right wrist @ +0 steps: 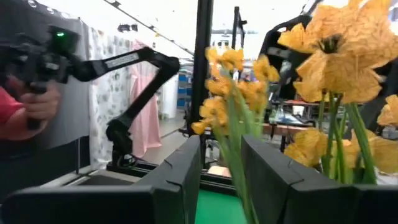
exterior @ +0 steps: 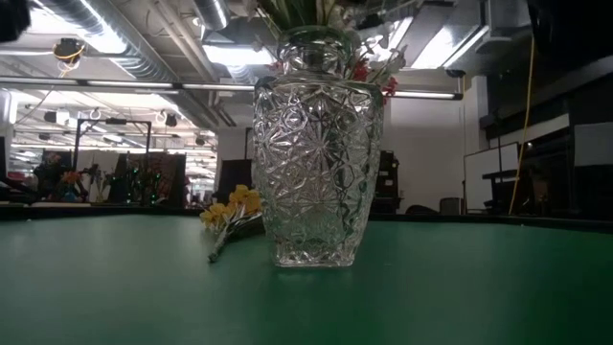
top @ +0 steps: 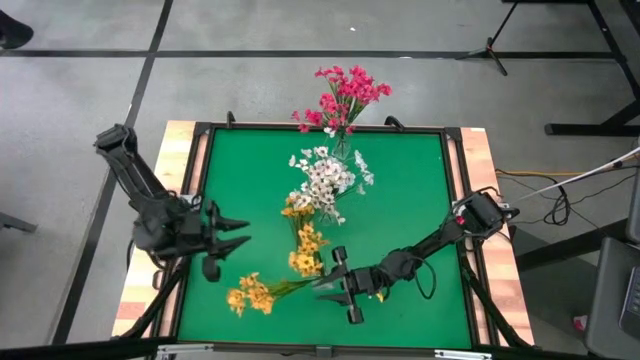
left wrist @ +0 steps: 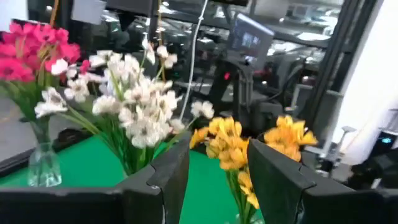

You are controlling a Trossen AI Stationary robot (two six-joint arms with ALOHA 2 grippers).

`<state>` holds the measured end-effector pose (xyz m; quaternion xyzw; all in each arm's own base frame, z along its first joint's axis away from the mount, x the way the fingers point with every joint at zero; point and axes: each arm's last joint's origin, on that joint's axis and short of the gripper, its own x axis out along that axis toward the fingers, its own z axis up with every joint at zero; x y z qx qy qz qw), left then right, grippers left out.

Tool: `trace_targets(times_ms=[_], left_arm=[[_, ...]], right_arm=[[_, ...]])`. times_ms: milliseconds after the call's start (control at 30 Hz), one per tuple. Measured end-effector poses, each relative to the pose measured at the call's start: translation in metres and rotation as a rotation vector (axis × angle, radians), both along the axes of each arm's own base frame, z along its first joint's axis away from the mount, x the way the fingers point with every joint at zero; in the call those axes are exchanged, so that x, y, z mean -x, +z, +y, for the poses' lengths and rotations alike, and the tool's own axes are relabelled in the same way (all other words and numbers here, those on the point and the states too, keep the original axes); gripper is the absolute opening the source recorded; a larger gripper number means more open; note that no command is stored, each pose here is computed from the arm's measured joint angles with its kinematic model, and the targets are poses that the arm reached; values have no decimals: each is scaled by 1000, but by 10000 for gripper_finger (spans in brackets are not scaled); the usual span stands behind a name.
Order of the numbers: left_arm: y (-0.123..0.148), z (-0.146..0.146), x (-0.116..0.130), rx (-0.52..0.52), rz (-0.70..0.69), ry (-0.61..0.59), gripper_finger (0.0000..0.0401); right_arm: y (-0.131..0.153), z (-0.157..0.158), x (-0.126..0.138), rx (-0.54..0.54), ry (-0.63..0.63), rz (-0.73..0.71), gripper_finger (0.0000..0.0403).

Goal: Sort flowers into vase by color
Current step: Put the bottom yellow flowers into the bottom transparent vase

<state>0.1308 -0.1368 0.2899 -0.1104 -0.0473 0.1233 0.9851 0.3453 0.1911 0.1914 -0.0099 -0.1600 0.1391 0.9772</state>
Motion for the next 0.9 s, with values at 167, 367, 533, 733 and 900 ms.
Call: trace_targets(times_ms=[167,367,533,733,900], left_arm=[[4,-3,22,4,10,-133,159],[-12,-13,46,75,86,-259,159],[-33,-15,55,180,177,-301,159],[-56,-20,43,300,272,-263,158],[-67,-24,16,318,297,-201,146]], right_arm=[[5,2,2,6,-14,23,117],[4,2,2,7,-30,42,117],[4,2,2,4,-30,39,117],[4,2,2,5,-30,39,117],[4,2,2,4,-30,38,117]])
